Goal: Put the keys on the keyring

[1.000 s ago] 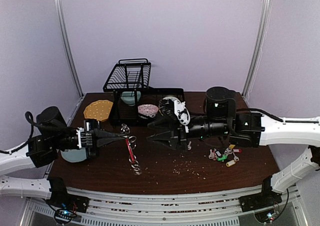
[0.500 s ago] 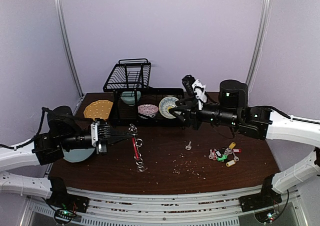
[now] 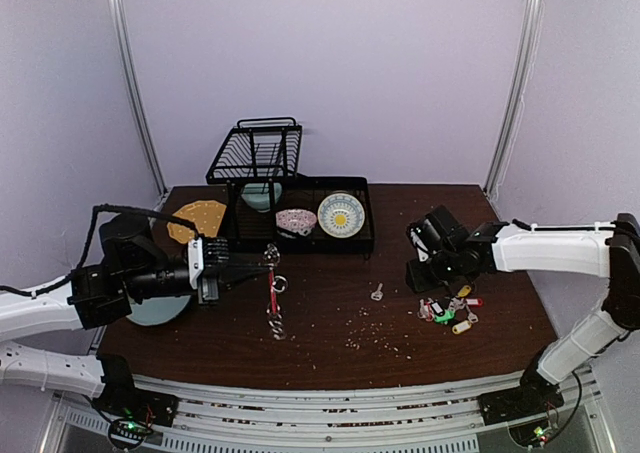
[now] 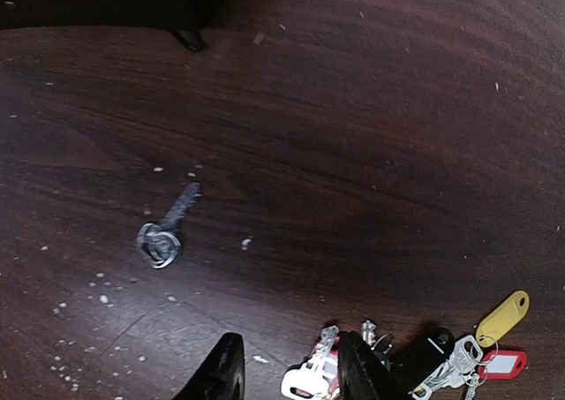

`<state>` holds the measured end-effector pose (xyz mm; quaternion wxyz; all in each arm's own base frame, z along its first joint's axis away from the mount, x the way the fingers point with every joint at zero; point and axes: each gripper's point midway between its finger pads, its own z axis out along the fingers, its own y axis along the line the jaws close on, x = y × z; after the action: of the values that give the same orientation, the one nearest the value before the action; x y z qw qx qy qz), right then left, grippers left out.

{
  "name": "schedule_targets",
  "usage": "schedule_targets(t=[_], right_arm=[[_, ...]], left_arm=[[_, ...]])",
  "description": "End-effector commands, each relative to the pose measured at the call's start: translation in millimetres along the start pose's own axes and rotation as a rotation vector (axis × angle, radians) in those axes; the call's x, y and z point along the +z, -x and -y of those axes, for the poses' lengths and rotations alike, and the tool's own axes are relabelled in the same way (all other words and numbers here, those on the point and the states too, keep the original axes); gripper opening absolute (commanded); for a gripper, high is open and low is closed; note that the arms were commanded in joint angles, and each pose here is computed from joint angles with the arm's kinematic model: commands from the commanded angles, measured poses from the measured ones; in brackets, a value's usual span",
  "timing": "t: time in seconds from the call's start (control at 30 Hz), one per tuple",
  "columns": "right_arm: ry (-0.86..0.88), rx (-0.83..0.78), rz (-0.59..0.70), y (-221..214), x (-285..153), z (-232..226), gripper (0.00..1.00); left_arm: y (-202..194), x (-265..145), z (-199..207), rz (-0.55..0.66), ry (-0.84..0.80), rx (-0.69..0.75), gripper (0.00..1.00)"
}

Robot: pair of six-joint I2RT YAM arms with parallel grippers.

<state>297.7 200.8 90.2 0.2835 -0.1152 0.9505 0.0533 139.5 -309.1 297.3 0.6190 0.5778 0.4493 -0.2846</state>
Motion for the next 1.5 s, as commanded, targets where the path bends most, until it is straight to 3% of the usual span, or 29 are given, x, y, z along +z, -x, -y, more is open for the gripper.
schedule_targets(t=[0.0,0.13,0.3,0.53,0.97,1.1,1.27,1.47], right_arm=[[-0.149,0.086,-0.176,-34.1,15.0,35.7,0.36],[-0.142,0.120,-0.265,-64.0,19.3,37.2,0.36],[-0.118,0.164,-0.255,-71.4,18.0,35.9,0.36],[-0.080,0.171,-0.319,-91.4,25.6,27.4,0.28],[0.173,-0.022,-0.315,-72.9,27.8,-81.0,0.21],[0.285,-0.055,-0.256,-55.8,13.5,-107.6,0.27],[0.186,-0.042,-0.217,-54.6,8.2,-82.9,0.35],[0.199,0.005,-0.222,-68.2,5.1,-83.1,0.29]], left_arm=[[23.5,-3.4,-13.2,0.066,0.050,0.023,0.00],[23.3,-6.5,-13.4,0.071,0.063,0.034,0.00],[22.6,-7.6,-12.9,0.072,0.066,0.037,0.00],[22.0,-9.1,-14.7,0.067,0.079,0.045,0.00],[22.1,-11.0,-17.0,0.063,0.096,0.056,0.00],[21.9,-11.6,-16.7,0.063,0.096,0.058,0.00],[23.1,-12.9,-16.9,0.068,0.100,0.060,0.00],[22.5,-12.7,-16.5,0.068,0.099,0.059,0.00]])
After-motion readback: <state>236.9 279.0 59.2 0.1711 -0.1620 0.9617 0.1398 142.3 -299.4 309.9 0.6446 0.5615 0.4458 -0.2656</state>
